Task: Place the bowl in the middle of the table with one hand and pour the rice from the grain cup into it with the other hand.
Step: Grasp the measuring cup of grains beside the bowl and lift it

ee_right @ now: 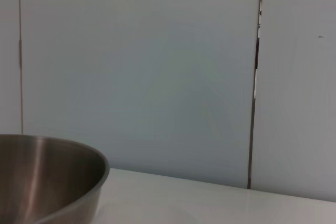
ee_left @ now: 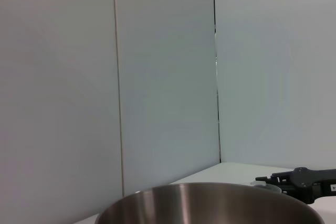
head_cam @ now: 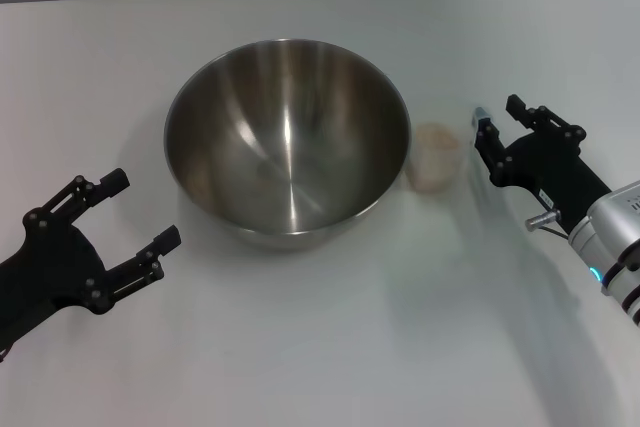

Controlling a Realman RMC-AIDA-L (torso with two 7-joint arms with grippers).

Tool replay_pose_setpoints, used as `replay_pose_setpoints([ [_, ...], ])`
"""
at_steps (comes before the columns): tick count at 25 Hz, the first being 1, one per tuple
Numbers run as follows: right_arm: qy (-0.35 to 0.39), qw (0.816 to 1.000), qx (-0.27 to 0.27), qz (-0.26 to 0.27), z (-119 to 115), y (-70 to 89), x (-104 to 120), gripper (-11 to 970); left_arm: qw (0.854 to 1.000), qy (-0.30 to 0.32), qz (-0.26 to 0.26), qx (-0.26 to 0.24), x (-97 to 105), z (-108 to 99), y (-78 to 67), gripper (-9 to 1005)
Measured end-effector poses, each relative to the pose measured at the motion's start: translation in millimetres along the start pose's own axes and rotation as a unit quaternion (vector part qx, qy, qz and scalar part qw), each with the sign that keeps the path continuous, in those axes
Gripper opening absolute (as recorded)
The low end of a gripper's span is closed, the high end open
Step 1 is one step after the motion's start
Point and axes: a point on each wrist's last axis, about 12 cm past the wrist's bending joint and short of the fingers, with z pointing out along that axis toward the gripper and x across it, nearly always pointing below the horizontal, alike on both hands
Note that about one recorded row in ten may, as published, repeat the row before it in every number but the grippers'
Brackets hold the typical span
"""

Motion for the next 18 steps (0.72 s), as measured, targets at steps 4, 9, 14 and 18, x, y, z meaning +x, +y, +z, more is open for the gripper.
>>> replay_pose_setpoints([
  [4,0.0,1.0,0.003,0.001,-0.9,-0.7,0.4,427,1.0,0.0,0.0,0.0,0.1,-0.2,-0.1,841],
  [9,0.0,1.0,0.003,0.003,-1.3,-0.1,0.5,183,1.0,0.001,0.0,0.0,0.2,-0.3,-0.2,841],
  [14,-0.001,1.0,0.006,0.005,-1.6,-0.6,0.6,64,1.0,0.001,0.0,0.001,0.4,-0.3,-0.3,841],
  [18,-0.006,1.0,0.01,0.007,-2.8,-1.6,-0.3,40,1.0,0.002,0.0,0.001,0.4,-0.3,-0.3,841],
])
